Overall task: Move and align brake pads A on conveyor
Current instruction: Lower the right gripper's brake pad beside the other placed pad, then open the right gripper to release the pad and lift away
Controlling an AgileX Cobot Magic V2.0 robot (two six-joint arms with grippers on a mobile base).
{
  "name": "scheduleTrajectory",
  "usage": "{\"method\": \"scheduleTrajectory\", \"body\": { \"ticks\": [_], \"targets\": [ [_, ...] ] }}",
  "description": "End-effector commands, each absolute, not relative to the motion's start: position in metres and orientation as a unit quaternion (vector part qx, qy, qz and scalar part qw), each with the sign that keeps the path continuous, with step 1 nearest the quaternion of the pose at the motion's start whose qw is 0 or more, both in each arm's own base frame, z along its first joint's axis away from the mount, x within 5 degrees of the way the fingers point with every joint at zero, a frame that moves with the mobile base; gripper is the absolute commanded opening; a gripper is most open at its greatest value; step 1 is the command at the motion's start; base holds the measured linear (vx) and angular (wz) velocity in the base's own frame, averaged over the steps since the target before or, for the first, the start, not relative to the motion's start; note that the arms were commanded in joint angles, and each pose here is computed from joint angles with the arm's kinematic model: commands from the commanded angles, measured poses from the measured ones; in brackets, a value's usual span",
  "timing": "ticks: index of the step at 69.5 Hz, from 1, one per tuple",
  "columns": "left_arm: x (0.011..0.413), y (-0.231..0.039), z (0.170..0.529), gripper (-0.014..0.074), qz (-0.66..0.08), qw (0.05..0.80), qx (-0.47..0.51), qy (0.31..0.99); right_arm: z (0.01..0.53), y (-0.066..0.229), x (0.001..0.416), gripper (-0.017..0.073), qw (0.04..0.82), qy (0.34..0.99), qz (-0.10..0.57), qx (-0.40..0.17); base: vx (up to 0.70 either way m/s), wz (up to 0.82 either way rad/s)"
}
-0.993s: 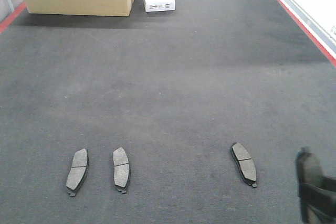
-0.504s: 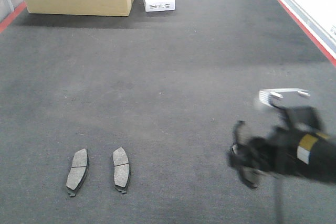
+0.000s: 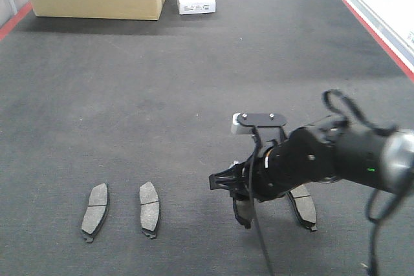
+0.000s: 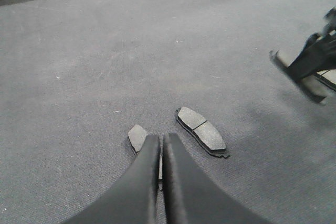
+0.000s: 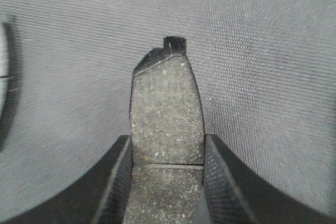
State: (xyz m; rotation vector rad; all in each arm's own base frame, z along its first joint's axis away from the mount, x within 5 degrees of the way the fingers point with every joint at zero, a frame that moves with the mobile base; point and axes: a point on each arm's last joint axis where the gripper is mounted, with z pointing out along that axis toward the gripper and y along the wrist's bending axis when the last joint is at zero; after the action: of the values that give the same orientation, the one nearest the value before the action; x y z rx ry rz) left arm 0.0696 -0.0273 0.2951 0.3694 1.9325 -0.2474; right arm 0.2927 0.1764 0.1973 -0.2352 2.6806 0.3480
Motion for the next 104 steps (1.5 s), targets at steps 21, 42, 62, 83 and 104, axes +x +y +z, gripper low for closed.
{"method": "scheduleTrajectory", "body": {
  "ticks": [21, 42, 62, 83, 104],
  "targets": [
    [0.072, -0.029, 0.309, -0.0006, -0.115, 0.582, 0.151, 0.791, 0.194, 0.191, 0.318, 0.0243, 0.244, 0.956, 0.147, -0.068, 0.0, 0.0],
    [0.072, -0.029, 0.309, -0.0006, -0.115, 0.582, 0.151, 0.791, 0.19, 0.191, 0.319, 0.0323, 0.244, 0.956, 0.145, -0.07, 0.0, 0.0],
    [0.072, -0.029, 0.309, -0.0006, -0.115, 0.582, 0.151, 0.791, 0.19, 0.191, 0.318, 0.0403, 0.24, 0.957, 0.144, -0.07, 0.0, 0.0],
    [0.072, -0.029, 0.309, -0.0006, -0.115, 0.582, 0.151, 0.791, 0.246, 0.172, 0.295, 0.04, 0.263, 0.951, 0.115, -0.112, 0.0, 0.0],
    [0.072, -0.029, 0.309, -0.0006, -0.115, 0.582, 0.151, 0.791, 0.302, 0.132, 0.236, 0.0295, 0.344, 0.923, 0.109, -0.135, 0.0, 0.0]
  ]
}}
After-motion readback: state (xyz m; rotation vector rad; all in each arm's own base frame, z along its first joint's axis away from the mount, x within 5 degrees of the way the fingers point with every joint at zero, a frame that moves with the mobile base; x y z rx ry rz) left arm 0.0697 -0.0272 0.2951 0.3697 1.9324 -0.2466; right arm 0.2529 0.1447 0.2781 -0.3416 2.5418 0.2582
